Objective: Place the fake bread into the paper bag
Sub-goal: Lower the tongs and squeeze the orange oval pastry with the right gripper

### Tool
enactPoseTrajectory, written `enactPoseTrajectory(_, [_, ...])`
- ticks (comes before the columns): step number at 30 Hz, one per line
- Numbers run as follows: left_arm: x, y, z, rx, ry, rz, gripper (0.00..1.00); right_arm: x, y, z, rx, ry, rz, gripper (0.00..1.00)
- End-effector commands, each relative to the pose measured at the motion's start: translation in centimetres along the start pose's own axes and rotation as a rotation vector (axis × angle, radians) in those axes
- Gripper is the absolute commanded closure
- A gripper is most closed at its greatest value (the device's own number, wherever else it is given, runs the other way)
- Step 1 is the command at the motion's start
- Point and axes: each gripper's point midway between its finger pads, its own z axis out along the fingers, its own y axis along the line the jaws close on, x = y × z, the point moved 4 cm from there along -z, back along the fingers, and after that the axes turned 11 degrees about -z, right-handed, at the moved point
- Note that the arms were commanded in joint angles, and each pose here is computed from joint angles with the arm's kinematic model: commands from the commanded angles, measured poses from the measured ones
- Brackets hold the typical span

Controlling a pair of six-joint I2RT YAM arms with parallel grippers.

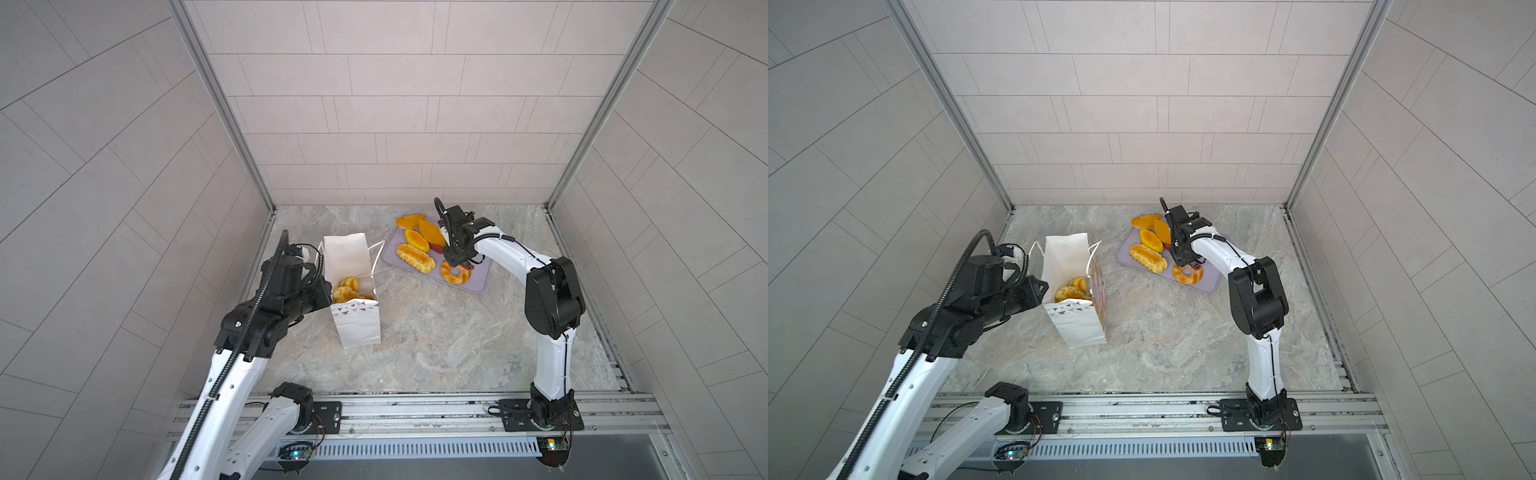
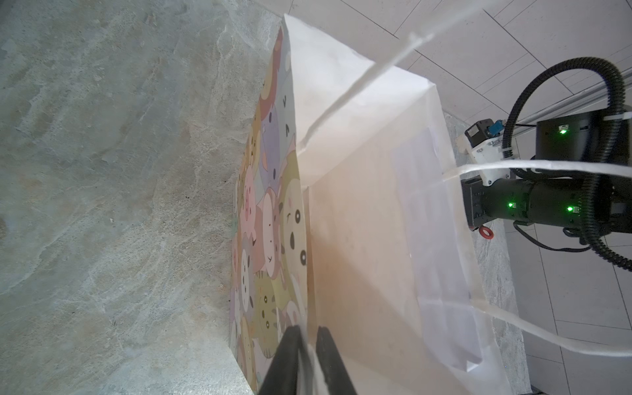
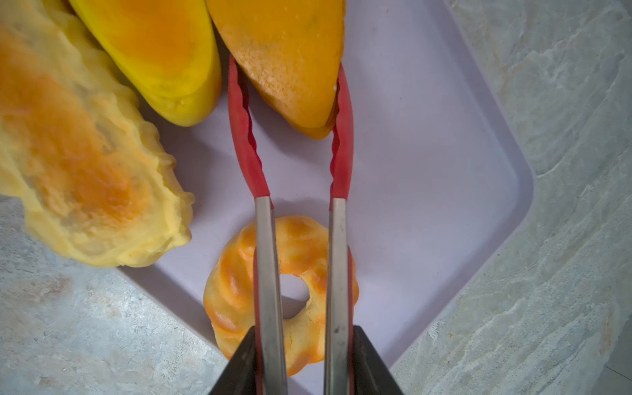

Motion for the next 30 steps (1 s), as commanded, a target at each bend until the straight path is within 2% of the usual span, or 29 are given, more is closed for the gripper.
enactPoseTrajectory(1, [-0.5,-0.6,-0.6,0.016,-0.019,0.007,0.85,0.0,-0.9,-2.9,0.036,-0.055,0.015,0.62])
enactPoseTrajectory(30, [-0.7,-0.7,-0.7,0.021,-0.024,0.007,0.85,1.7,-1.4,-7.2,0.050,-0.134,0.099,0.67])
